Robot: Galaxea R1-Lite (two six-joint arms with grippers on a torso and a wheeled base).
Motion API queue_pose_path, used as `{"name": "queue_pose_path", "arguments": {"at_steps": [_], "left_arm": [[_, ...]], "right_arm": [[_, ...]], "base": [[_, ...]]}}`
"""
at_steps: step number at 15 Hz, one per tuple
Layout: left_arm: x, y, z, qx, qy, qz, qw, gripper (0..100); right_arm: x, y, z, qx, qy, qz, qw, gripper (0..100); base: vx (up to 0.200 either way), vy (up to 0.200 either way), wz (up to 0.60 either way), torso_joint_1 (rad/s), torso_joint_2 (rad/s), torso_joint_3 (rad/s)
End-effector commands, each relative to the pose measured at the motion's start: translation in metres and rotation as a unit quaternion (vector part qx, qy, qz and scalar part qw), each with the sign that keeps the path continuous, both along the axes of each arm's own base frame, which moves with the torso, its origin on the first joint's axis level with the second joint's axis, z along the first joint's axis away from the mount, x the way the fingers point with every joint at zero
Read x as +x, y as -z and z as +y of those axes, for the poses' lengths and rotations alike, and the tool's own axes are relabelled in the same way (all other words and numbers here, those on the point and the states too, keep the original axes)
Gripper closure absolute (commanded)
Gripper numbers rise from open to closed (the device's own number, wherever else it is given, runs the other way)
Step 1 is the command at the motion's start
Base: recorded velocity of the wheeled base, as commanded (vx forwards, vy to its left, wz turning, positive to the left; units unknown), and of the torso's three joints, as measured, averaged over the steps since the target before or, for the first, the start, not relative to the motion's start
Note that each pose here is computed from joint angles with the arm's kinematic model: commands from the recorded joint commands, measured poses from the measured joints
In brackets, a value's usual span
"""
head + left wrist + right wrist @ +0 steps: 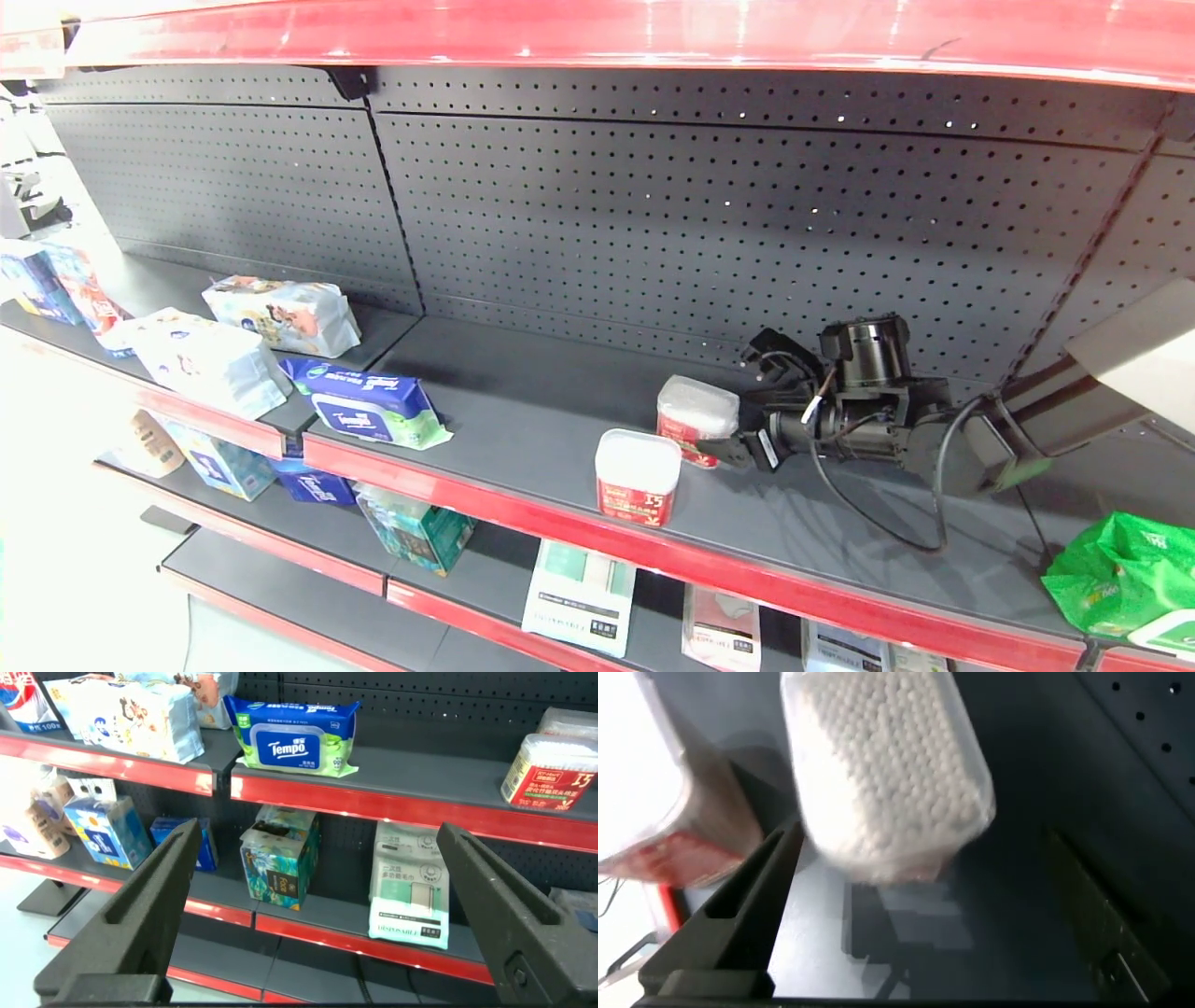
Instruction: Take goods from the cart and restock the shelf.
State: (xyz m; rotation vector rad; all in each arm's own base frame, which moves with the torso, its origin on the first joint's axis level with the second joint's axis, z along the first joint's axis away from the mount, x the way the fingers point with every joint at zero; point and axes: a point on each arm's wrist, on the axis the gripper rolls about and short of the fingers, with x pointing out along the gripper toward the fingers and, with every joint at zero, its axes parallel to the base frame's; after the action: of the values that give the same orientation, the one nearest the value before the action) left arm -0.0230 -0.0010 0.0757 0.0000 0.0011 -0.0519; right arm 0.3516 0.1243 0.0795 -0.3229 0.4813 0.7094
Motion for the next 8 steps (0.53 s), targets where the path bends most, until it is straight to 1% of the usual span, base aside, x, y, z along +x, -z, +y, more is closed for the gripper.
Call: {"name": "queue_pose_path", "arguments": {"at_steps": [1,2,3,4,7,8], "left_arm": [[0.000,0.000,0.000,0.000,0.000,0.000,1.0000,0],[0.000,0.000,0.000,0.000,0.000,0.000,1.0000,0],[0.000,0.000,0.000,0.000,0.000,0.000,1.0000,0],[0.000,0.000,0.000,0.000,0.000,0.000,1.0000,0],[0.000,0.000,0.000,0.000,0.000,0.000,1.0000,0],[0.000,0.000,0.000,0.000,0.000,0.000,1.0000,0]], "right_arm": [[-0.010,-0.007,-0.003,0.002,0.000,-0.002,1.000,0],[-0.024,-0.010,-0.010,0.001,0.004,0.005,1.000,0],[-0.024,-0.010,-0.010,0.001,0.004,0.005,1.000,0],[-0.047,-0.021,-0.027,0.005,0.022,0.008,1.000,0],[-0.098,-0.040,-0.051,0.031,0.074,0.015,0.997,0],[-0.098,-0.040,-0.051,0.031,0.074,0.015,0.997,0]], "base": [[0.000,0.000,0.00,0.000,0.00,0.000],[0.000,0.000,0.00,0.000,0.00,0.000],[0.000,0.000,0.00,0.000,0.00,0.000],[0.000,0.000,0.00,0.000,0.00,0.000],[0.000,0.000,0.00,0.000,0.00,0.000],[0.000,0.000,0.00,0.000,0.00,0.000]]}}
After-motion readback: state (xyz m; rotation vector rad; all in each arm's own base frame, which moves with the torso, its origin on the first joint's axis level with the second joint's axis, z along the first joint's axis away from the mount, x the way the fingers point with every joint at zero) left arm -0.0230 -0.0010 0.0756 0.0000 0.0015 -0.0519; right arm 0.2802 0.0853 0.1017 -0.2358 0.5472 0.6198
